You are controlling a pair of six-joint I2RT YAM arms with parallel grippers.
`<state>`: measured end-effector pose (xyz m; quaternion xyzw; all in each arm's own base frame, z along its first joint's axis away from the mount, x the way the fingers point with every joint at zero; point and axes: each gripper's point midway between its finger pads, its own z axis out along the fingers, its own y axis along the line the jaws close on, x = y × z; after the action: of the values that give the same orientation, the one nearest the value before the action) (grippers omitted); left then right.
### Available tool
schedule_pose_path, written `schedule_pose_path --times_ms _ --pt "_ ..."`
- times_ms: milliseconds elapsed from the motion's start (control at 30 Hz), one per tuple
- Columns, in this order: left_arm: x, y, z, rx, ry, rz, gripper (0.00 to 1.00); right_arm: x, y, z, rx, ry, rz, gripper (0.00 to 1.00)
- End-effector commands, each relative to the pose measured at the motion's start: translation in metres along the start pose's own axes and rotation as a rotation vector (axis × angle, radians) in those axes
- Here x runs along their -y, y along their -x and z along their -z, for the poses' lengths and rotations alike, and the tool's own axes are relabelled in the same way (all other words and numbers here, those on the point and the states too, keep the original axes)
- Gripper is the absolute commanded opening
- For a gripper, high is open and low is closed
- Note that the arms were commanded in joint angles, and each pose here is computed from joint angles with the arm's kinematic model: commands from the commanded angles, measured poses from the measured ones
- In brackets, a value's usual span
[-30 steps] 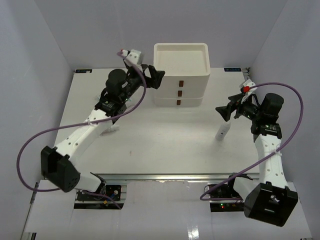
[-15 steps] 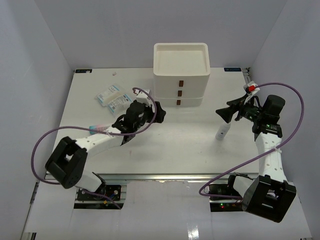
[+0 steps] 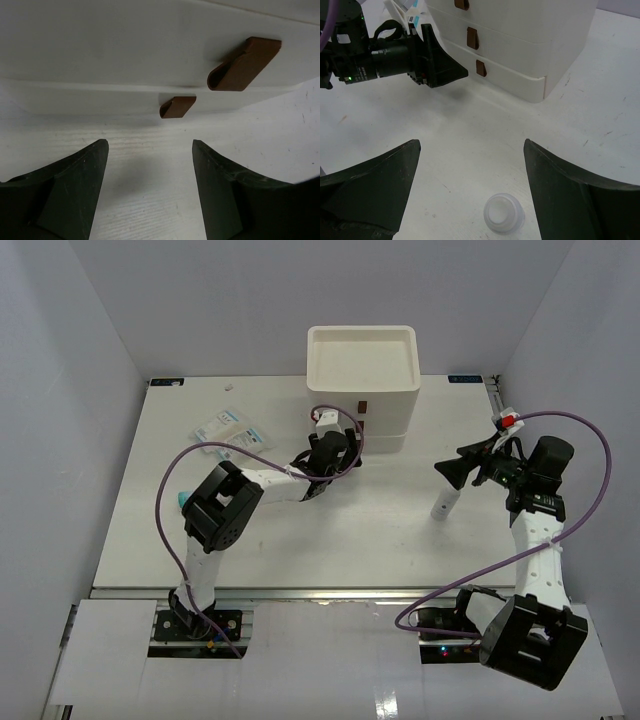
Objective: Organize the makeup
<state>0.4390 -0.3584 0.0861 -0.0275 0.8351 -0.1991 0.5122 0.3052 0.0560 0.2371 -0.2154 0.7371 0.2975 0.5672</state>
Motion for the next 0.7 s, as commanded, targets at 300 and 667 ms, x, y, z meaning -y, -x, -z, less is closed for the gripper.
schedule_pose_path --times_ms 300,667 --pt "0.033 0.021 -0.026 0.156 0.006 0.023 0.7 -0.007 0.011 0.006 0.042 0.016 0.028 0.9" --pt "0.033 0.018 -0.043 0.164 0.058 0.044 0.52 -0.01 0.013 0.01 0.056 0.021 0.02 0.9"
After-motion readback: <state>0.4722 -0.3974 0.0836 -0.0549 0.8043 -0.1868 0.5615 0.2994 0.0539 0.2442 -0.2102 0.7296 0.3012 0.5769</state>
